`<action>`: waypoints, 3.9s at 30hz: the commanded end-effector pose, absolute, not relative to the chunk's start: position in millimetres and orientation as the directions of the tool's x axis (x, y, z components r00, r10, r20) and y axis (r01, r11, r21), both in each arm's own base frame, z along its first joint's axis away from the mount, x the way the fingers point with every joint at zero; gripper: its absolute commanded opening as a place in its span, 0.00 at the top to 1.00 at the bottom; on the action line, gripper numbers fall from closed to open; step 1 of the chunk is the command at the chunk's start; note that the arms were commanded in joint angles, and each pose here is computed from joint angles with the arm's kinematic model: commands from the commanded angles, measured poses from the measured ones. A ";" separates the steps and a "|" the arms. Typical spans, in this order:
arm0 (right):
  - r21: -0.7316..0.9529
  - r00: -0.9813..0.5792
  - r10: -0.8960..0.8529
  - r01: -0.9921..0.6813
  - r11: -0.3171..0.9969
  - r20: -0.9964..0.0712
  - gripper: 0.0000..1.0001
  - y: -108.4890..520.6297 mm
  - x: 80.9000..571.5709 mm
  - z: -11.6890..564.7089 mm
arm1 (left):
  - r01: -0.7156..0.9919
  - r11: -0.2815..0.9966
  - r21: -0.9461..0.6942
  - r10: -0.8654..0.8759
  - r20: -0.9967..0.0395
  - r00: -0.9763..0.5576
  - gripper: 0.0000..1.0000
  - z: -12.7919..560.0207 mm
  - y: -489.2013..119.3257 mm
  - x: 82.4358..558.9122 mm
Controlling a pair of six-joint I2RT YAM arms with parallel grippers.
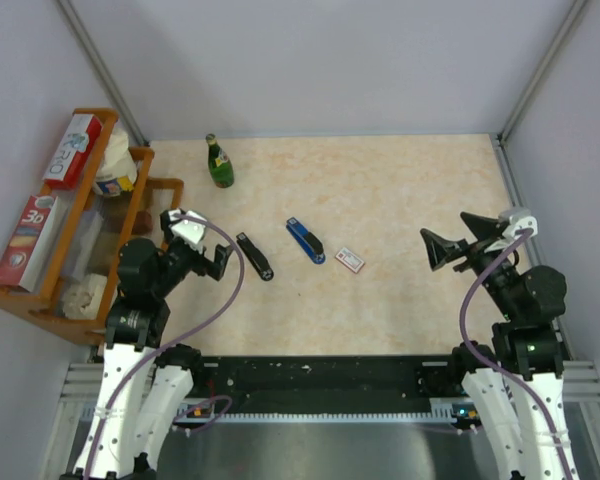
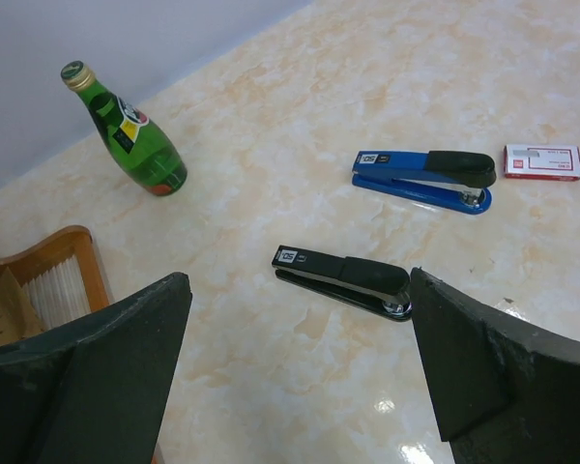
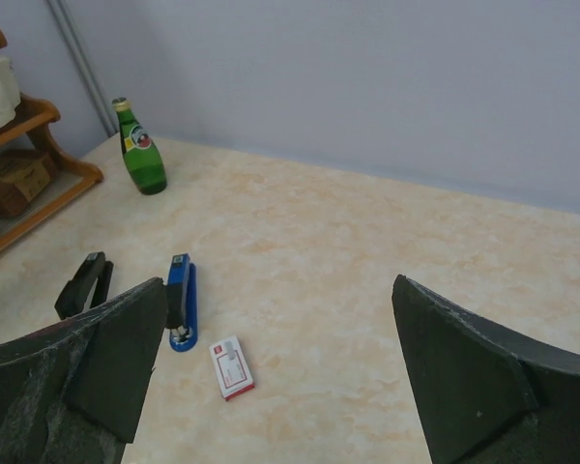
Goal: Load the staples into the stapler
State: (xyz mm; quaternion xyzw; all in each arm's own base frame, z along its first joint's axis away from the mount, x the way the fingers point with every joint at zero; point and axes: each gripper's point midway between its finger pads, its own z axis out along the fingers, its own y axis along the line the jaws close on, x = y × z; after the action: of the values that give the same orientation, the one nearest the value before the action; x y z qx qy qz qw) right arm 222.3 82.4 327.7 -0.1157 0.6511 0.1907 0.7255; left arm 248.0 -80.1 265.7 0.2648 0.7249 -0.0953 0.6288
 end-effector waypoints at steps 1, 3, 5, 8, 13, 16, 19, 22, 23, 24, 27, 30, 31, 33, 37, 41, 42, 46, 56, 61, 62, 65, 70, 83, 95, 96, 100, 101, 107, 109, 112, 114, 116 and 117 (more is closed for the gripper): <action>0.071 0.131 0.138 -0.421 0.904 -0.982 0.01 79.6 218.0 343.5 | 0.529 0.817 0.228 0.283 -0.959 -0.024 0.01 275.5 -84.2 245.4; 0.059 0.131 0.125 -0.419 0.906 -0.983 0.01 79.3 221.1 340.7 | 0.541 0.807 0.237 0.291 -0.957 -0.015 0.01 275.4 -85.8 243.7; 0.055 0.126 0.118 -0.418 0.907 -0.985 0.01 79.0 222.8 338.0 | 0.559 0.792 0.247 0.303 -0.953 -0.007 0.01 274.9 -88.2 240.9; 0.023 0.129 0.089 -0.443 0.896 -0.988 0.01 83.3 223.1 333.2 | 0.594 0.762 0.258 0.319 -0.948 0.003 0.01 271.0 -93.2 235.2; -0.207 0.180 -0.125 -0.568 0.797 -0.976 0.01 102.3 218.3 304.9 | 0.667 0.672 0.321 0.381 -0.922 0.059 0.01 264.2 -102.9 226.5; -0.272 0.186 -0.200 -0.690 0.671 -0.962 0.01 121.0 205.1 281.4 | 0.711 0.614 0.343 0.426 -0.902 0.068 0.01 254.9 -107.1 226.2; -0.256 0.175 -0.189 -0.726 0.638 -0.966 0.01 127.1 200.4 277.5 | 0.742 0.571 0.352 0.483 -0.875 0.043 0.01 241.7 -106.3 235.4; -0.261 0.173 -0.199 -0.738 0.622 -0.965 0.01 128.9 199.7 272.8 | 0.767 0.521 0.374 0.553 -0.833 0.030 0.01 230.8 -105.3 248.8; -0.261 0.171 -0.202 -0.739 0.621 -0.964 0.01 128.7 200.5 271.0 | 0.772 0.510 0.379 0.575 -0.818 0.022 0.01 225.9 -105.4 254.4; -0.260 0.167 -0.205 -0.739 0.622 -0.964 0.01 128.4 201.6 269.5 | 0.777 0.497 0.387 0.596 -0.803 0.019 0.01 221.7 -106.0 259.3; -0.252 0.153 -0.209 -0.748 0.614 -0.966 0.01 129.3 202.9 264.0 | 0.804 0.424 0.418 0.658 -0.752 0.044 0.01 208.1 -113.3 266.6; -0.248 0.146 -0.214 -0.756 0.606 -0.966 0.01 130.1 203.6 259.9 | 0.825 0.324 0.463 0.729 -0.678 0.095 0.01 191.9 -122.9 268.7; -0.246 0.142 -0.215 -0.758 0.605 -0.966 0.01 130.2 203.6 258.4 | 0.825 0.284 0.488 0.753 -0.646 0.123 0.01 188.1 -126.4 269.6; -0.246 0.137 -0.221 -0.757 0.605 -0.966 0.01 129.6 205.5 256.3 | 0.824 0.181 0.537 0.792 -0.577 0.202 0.02 179.1 -133.3 269.5; -0.250 0.134 -0.231 -0.759 0.601 -0.964 0.01 129.4 206.9 252.4 | 0.815 0.072 0.574 0.797 -0.525 0.299 0.01 175.7 -141.2 272.4; -0.243 0.125 -0.232 -0.760 0.602 -0.965 0.01 129.2 207.5 250.6 | 0.801 -0.053 0.597 0.803 -0.452 0.390 0.01 167.9 -144.2 279.6; -0.245 0.125 -0.234 -0.758 0.604 -0.964 0.01 128.7 208.2 250.6 | 0.796 -0.079 0.600 0.803 -0.435 0.408 0.02 165.4 -144.8 281.9; -0.241 0.115 -0.238 -0.756 0.609 -0.964 0.01 127.7 209.9 248.0 | 0.752 -0.212 0.624 0.792 -0.342 0.506 0.02 155.5 -145.5 289.9; -0.226 0.088 -0.248 -0.758 0.611 -0.965 0.01 126.7 214.8 239.8 | 0.742 -0.347 0.574 0.805 -0.224 0.550 0.04 120.7 -142.1 318.0; -0.218 0.076 -0.250 -0.761 0.611 -0.965 0.01 126.7 216.9 236.4 | 0.745 -0.405 0.531 0.783 -0.220 0.582 0.10 99.6 -148.2 319.0; -0.218 0.076 -0.250 -0.761 0.611 -0.965 0.01 126.7 217.2 236.3 | 0.749 -0.417 0.515 0.781 -0.219 0.585 0.12 93.4 -149.1 318.2; -0.212 0.069 -0.251 -0.764 0.609 -0.966 0.01 127.1 218.1 234.4 | 0.756 -0.434 0.490 0.777 -0.222 0.589 0.16 84.4 -151.2 316.9; -0.204 0.059 -0.250 -0.766 0.610 -0.967 0.01 127.1 219.5 232.2 | 0.755 -0.455 0.471 0.757 -0.241 0.607 0.26 76.1 -157.1 311.9; -0.190 0.044 -0.248 -0.774 0.604 -0.968 0.01 128.2 220.6 228.4 | 0.773 -0.493 0.398 0.759 -0.237 0.606 0.53 53.0 -161.7 305.1; -0.181 0.038 -0.243 -0.781 0.598 -0.969 0.01 129.7 220.0 227.1 | 0.824 -0.430 0.370 0.787 -0.295 0.542 1.00 51.7 -168.3 302.0; -0.180 0.039 -0.242 -0.784 0.594 -0.969 0.01 130.4 219.4 227.1 | 0.840 -0.390 0.377 0.799 -0.316 0.512 1.00 56.5 -171.5 305.3; -0.170 0.037 -0.232 -0.795 0.583 -0.972 0.02 132.7 217.1 228.0 | 0.884 -0.286 0.371 0.805 -0.408 0.431 1.00 78.7 -183.7 305.7; -0.164 0.036 -0.228 -0.802 0.574 -0.973 0.02 134.4 215.7 228.0 | 0.885 -0.271 0.378 0.790 -0.437 0.429 1.00 86.0 -188.5 303.7; -0.163 0.057 -0.207 -0.822 0.546 -0.977 0.07 141.1 211.2 241.1 | 0.882 -0.175 0.437 0.684 -0.590 0.428 1.00 139.2 -215.5 282.2; -0.155 0.064 -0.187 -0.834 0.530 -0.980 0.10 145.6 210.3 251.6 | 0.891 -0.132 0.434 0.663 -0.630 0.405 1.00 153.3 -223.3 274.6; -0.139 0.078 -0.145 -0.866 0.481 -0.986 0.21 156.3 206.1 267.7 | 0.907 -0.064 0.415 0.632 -0.687 0.359 1.00 175.7 -233.4 265.5; -0.126 0.078 -0.124 -0.882 0.455 -0.989 0.25 162.9 207.6 274.1 | 0.917 -0.022 0.397 0.608 -0.723 0.328 1.00 188.6 -238.1 261.1; -0.133 0.093 -0.113 -0.897 0.421 -0.989 0.29 169.7 208.0 280.3 | 0.926 0.017 0.378 0.585 -0.755 0.298 1.00 199.9 -241.5 258.1; -0.139 0.102 -0.110 -0.903 0.407 -0.989 0.31 172.8 208.9 283.0 | 0.930 0.034 0.365 0.575 -0.769 0.281 1.00 203.2 -242.9 256.8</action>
State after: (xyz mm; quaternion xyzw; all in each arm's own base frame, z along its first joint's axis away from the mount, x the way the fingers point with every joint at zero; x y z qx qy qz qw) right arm 211.3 155.3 240.5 -0.3981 0.6451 0.3045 0.5767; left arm 256.1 -223.6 155.1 0.7182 0.5583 -0.1582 0.3841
